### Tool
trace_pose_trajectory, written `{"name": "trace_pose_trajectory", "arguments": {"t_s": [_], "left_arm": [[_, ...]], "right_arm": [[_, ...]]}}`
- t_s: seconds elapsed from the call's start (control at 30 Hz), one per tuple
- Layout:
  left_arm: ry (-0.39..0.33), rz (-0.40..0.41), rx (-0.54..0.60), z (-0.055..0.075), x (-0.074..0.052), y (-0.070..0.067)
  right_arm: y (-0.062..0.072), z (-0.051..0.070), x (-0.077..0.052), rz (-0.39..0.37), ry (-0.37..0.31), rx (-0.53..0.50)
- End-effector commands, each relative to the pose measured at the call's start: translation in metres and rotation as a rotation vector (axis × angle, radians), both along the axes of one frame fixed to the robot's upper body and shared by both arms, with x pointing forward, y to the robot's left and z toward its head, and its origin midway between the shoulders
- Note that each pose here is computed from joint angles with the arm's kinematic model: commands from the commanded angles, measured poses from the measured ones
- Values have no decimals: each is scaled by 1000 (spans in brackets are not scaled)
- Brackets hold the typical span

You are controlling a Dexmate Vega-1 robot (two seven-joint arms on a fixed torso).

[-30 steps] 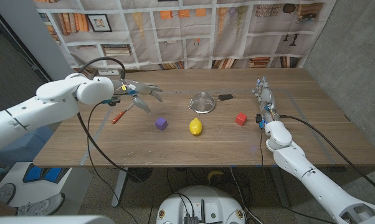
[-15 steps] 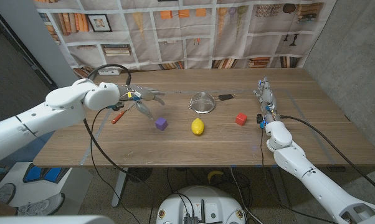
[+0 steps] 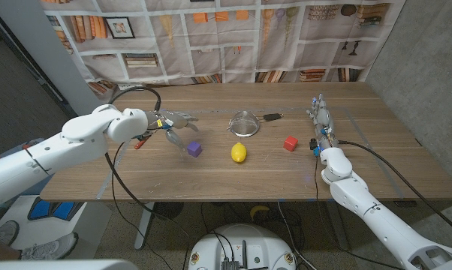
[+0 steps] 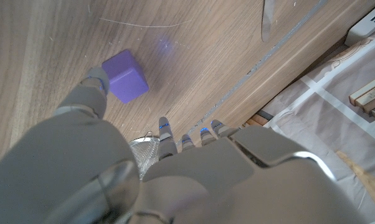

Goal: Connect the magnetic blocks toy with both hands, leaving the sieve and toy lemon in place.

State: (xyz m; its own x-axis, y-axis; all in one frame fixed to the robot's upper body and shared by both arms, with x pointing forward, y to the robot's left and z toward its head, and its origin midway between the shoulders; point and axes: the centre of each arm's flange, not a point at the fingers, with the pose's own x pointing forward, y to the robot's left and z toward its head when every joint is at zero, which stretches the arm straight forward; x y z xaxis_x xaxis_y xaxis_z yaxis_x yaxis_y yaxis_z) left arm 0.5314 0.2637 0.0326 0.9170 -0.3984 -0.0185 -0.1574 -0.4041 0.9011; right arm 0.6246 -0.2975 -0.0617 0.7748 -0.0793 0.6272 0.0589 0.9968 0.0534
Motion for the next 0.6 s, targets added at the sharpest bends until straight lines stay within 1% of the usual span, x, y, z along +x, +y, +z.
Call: {"name": "trace_pose_trajectory", "arguments": {"t_s": [0.03,0.4,0.6], "left_arm": [[-31,-11,0,-17,4,-4],[-57,12,-29,-29,7,-1],[-86,14,-45,-35,9,-1]], "right_arm": [[-1,-4,-2,-2,-2,9],[-1,-8,-3,-3,4,15],[-1,-8,-3,-1,5,17]]}}
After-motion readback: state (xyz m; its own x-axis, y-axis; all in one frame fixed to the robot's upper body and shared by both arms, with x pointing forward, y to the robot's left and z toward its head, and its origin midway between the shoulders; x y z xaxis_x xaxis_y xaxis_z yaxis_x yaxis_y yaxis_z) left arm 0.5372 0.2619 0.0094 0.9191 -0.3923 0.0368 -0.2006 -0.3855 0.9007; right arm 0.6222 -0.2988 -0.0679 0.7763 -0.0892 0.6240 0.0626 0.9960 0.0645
